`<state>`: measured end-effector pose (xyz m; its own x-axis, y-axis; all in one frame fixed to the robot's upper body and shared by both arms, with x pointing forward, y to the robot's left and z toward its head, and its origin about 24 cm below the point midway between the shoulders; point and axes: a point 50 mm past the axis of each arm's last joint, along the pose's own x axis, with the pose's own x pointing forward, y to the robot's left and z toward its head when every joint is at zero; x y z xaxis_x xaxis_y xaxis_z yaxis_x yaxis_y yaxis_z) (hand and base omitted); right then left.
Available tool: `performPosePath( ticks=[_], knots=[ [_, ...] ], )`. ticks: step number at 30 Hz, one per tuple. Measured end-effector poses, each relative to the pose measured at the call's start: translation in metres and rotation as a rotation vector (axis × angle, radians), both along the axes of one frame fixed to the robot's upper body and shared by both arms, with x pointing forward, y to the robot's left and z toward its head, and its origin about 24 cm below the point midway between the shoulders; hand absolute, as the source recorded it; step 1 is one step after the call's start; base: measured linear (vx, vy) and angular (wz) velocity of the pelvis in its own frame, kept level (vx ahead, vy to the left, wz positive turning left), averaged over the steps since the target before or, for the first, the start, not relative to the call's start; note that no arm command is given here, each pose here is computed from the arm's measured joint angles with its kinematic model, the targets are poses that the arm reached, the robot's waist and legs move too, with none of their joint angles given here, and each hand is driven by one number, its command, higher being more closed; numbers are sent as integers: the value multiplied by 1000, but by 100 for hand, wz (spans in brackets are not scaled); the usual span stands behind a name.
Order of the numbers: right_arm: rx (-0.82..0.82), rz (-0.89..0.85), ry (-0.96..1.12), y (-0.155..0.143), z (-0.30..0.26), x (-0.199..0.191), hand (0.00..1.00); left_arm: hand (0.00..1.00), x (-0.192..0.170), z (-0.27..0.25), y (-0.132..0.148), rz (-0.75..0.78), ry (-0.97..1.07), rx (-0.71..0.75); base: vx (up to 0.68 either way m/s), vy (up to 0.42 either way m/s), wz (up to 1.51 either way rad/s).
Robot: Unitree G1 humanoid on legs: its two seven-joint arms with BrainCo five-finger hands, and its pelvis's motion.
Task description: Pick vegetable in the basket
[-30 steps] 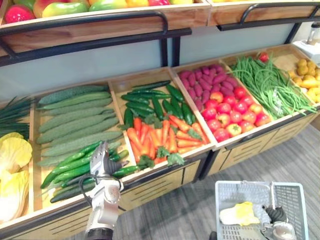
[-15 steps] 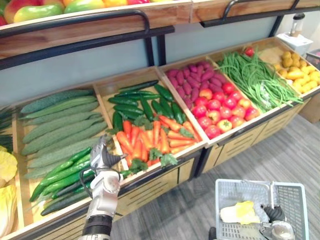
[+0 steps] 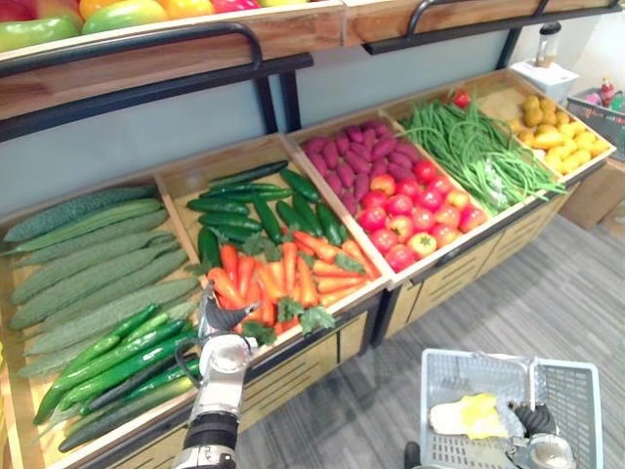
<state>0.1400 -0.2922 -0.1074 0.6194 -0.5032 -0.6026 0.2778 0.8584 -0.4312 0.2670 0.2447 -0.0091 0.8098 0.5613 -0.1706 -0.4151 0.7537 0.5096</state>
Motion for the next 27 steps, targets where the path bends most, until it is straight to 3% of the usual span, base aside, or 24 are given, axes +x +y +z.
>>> performPosePath(
  ticks=[19,27],
  knots=[
    [-10,5,-5,-1,2,-1,100,0,12,5,-17,-25,-29,-68,-3,-8,0],
    [-31,32,1,-1,4,2,100,0,21,-12,-26,24,22,-272,0,0,0]
  ],
)
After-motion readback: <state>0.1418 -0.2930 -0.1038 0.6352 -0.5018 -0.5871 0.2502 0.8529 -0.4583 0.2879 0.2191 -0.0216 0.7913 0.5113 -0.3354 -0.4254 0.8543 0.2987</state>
